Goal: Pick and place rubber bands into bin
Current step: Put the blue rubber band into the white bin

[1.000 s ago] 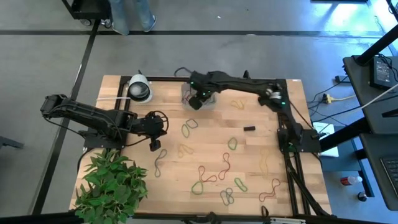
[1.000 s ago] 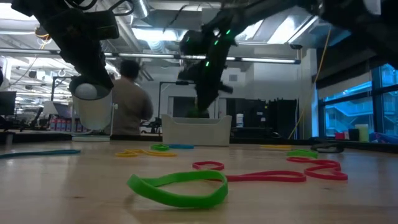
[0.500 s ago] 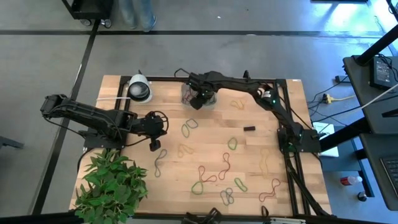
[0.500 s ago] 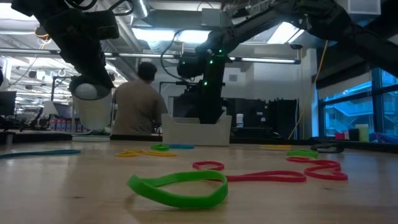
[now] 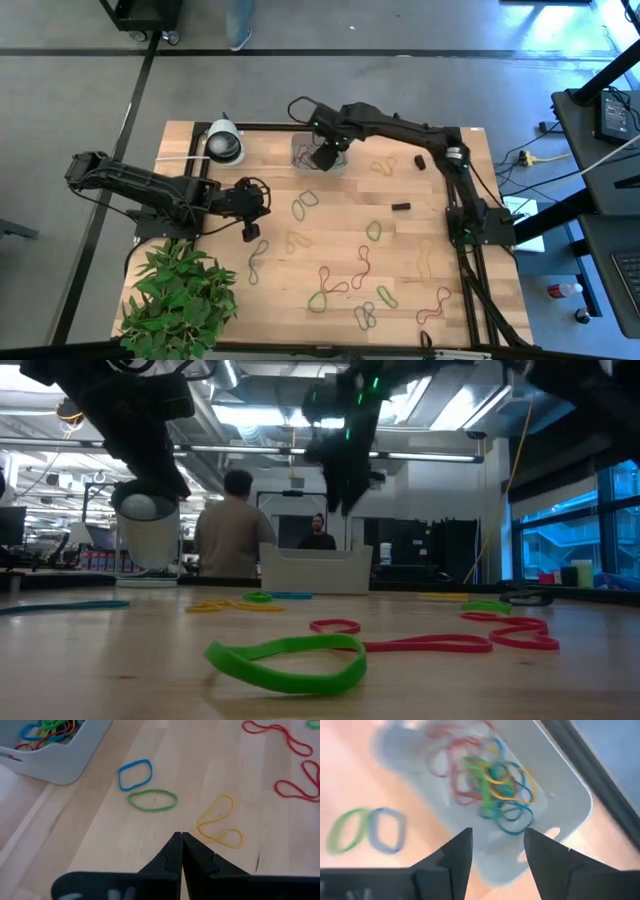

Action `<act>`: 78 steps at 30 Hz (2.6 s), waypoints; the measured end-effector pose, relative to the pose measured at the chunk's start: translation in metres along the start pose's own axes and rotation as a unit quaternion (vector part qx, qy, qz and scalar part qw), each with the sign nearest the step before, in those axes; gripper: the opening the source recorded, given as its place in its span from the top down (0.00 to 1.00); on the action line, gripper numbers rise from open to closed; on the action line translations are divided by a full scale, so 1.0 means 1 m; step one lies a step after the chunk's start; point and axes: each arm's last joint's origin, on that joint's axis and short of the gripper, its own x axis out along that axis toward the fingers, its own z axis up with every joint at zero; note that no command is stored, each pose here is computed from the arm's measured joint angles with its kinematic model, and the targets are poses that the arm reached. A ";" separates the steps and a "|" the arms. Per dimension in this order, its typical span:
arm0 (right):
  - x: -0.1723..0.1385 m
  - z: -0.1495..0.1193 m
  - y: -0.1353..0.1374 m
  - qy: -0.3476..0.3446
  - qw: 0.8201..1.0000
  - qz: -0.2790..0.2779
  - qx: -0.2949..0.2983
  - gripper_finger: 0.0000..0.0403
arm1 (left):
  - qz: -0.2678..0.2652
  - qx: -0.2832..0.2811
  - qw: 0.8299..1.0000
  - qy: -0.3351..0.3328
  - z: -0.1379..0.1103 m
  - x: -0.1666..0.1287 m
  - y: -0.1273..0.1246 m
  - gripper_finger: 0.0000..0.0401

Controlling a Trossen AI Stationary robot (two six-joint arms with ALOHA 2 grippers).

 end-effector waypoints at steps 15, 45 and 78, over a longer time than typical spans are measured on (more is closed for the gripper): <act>-0.073 -0.137 0.030 -0.138 0.985 0.065 -0.082 0.80 | 0.028 0.024 0.999 0.027 0.034 -0.003 -0.028 1.00; -0.054 -0.322 0.010 -0.148 0.965 0.204 -0.078 0.97 | 0.172 -0.208 0.873 0.406 -0.011 0.092 -0.087 0.68; -0.059 -0.334 0.020 -0.140 0.956 0.228 -0.117 0.97 | 0.178 -0.195 0.943 0.205 0.120 0.044 -0.088 1.00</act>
